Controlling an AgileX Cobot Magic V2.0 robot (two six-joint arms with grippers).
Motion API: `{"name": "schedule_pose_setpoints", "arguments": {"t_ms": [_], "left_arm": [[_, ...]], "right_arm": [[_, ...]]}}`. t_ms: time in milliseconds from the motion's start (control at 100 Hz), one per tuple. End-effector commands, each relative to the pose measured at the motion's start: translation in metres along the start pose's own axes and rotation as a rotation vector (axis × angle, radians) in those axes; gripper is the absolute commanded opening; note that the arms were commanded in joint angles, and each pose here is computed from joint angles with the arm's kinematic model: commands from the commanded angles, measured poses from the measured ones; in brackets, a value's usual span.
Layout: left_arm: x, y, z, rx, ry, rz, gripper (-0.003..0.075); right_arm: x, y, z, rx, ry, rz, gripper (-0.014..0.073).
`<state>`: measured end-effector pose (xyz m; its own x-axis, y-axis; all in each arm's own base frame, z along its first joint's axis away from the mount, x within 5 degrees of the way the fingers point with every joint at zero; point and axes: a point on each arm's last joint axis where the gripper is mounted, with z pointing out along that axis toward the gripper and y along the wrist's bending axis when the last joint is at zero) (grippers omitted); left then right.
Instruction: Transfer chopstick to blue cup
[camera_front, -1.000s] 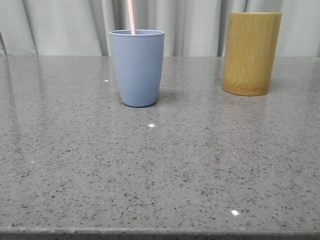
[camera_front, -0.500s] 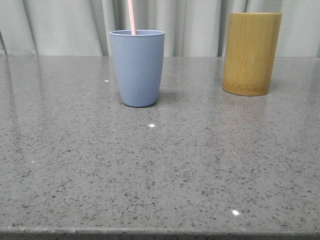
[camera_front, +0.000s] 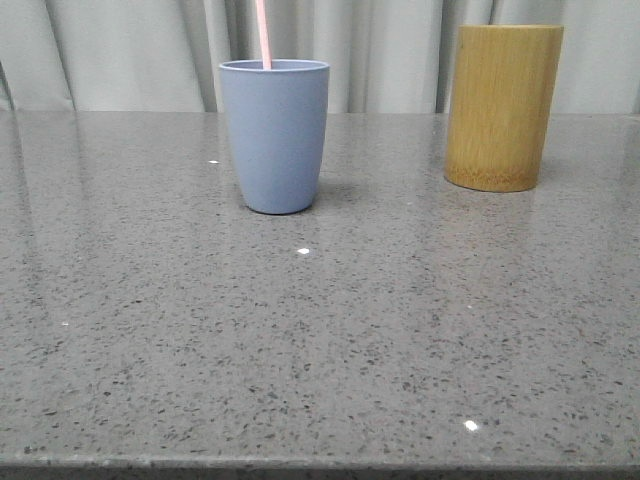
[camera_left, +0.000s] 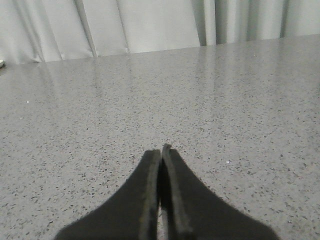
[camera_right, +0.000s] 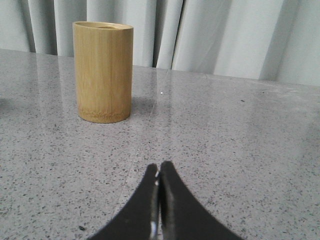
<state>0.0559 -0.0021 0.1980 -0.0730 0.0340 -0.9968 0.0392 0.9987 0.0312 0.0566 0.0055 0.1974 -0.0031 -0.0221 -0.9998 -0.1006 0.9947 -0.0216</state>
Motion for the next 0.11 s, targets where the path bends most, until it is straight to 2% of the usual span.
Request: {"name": "schedule_pose_setpoints", "arguments": {"t_ms": [0, 100], "left_arm": [[-0.0061, 0.0001, -0.0026, -0.002, -0.109, -0.016, -0.0019], [-0.0061, 0.0001, -0.0026, -0.002, -0.109, -0.016, -0.0019]], "right_arm": [[-0.0092, 0.0001, -0.0022, 0.001, -0.107, -0.002, -0.0068], [-0.0092, 0.0001, -0.0022, 0.001, -0.107, -0.002, -0.0068]]}}
